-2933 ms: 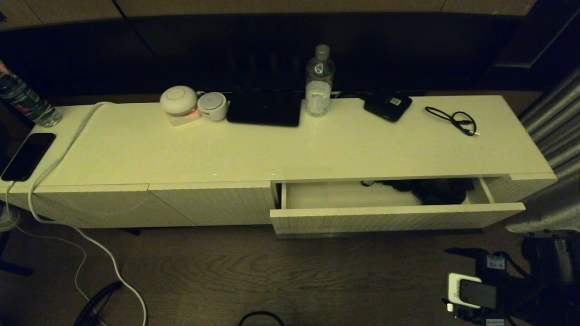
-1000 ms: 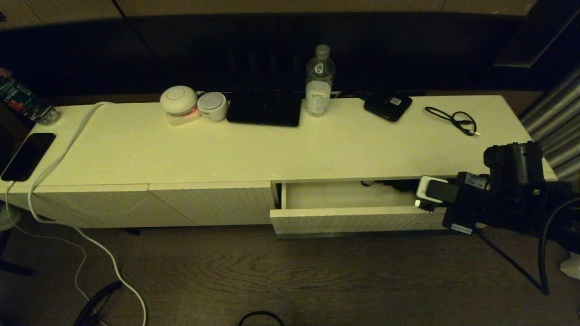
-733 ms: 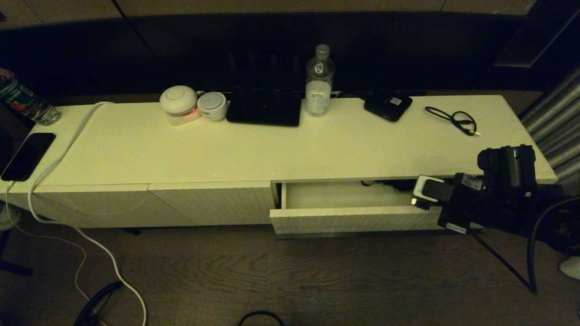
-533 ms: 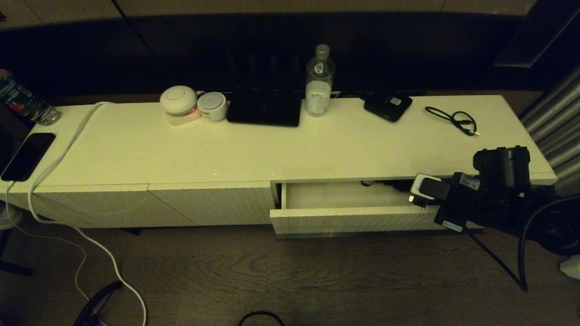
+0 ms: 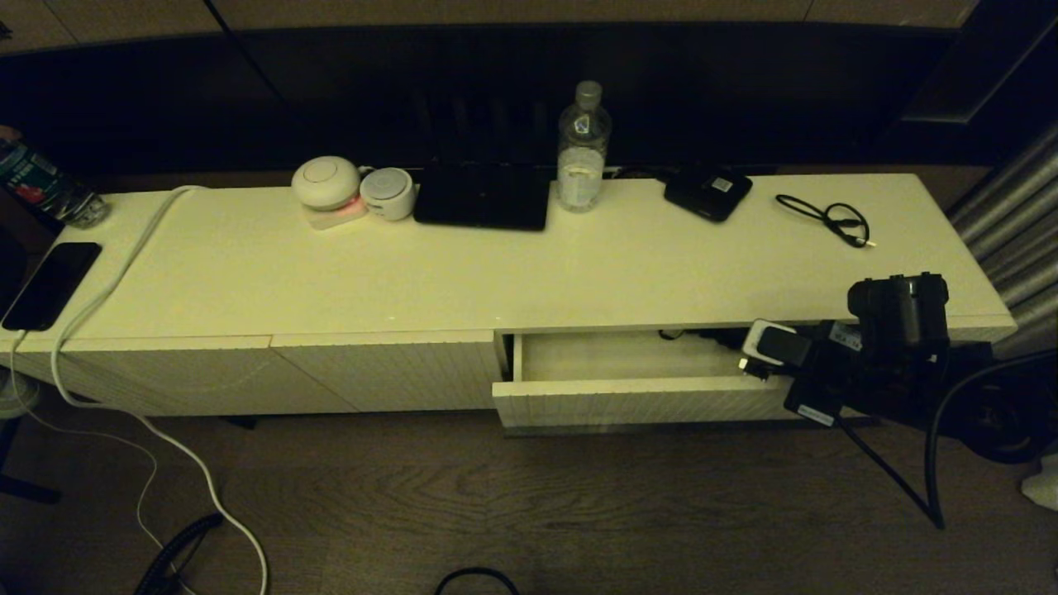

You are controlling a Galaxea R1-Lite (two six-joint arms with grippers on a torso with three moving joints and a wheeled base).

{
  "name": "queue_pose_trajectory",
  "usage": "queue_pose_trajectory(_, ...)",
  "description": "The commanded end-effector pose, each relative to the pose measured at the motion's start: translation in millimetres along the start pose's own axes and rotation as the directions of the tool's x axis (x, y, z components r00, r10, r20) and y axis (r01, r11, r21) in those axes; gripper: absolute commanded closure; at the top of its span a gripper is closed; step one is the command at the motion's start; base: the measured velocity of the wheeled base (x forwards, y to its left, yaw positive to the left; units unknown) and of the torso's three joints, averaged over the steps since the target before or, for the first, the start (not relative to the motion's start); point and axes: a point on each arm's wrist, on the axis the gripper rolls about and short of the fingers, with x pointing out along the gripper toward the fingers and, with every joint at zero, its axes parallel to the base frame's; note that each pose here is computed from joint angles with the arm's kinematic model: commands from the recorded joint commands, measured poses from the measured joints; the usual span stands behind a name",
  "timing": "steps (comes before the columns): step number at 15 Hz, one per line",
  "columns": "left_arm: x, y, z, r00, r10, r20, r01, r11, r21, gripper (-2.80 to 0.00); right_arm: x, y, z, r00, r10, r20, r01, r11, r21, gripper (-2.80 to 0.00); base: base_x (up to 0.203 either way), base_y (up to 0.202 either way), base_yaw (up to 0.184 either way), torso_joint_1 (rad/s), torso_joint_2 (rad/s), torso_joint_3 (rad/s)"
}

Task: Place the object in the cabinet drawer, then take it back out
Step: Open the drawer

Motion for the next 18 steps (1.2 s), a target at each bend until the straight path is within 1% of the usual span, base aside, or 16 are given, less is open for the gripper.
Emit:
queue_pose_trajectory(1,-0.1,0.0,0.0,1.000,0.001,0.002,-0.001,1.000,-0.001,0.00,4.2,-1.3,1.1,1.000,-0.007,0.003,0.007,1.000,-0.003,0.00,0.000,0.000,0.000,0.000,0.00,0.000)
queue_pose_trajectory(3,-0.1,0.0,0.0,1.000,0.001,0.002,-0.001,1.000,-0.001,0.00,4.9,-3.7,3.3,1.000,-0.018,0.010,0.018,1.000,-0.002,0.00,0.000,0.000,0.000,0.000,0.00,0.000)
queue_pose_trajectory(8,-0.1,0.0,0.0,1.000,0.001,0.002,-0.001,1.000,-0.001,0.00,5.6,2.1,-0.9,1.000,0.007,-0.011,-0.007,1.000,-0.008,0.00,0.000,0.000,0.000,0.000,0.00,0.000)
queue_pose_trajectory(11,-0.1,0.0,-0.2,1.000,0.000,0.001,0.000,1.000,-0.001,0.00,4.4,8.2,-5.5,0.999,0.019,-0.043,-0.019,1.000,-0.013,0.00,0.000,0.000,0.000,0.000,0.00,0.000)
queue_pose_trajectory(18,-0.1,0.0,0.0,1.000,0.001,0.002,-0.001,1.000,-0.001,0.00,-4.6,20.6,-14.7,0.996,0.058,-0.067,-0.060,0.998,-0.022,0.00,0.000,0.000,0.000,0.000,0.00,0.000)
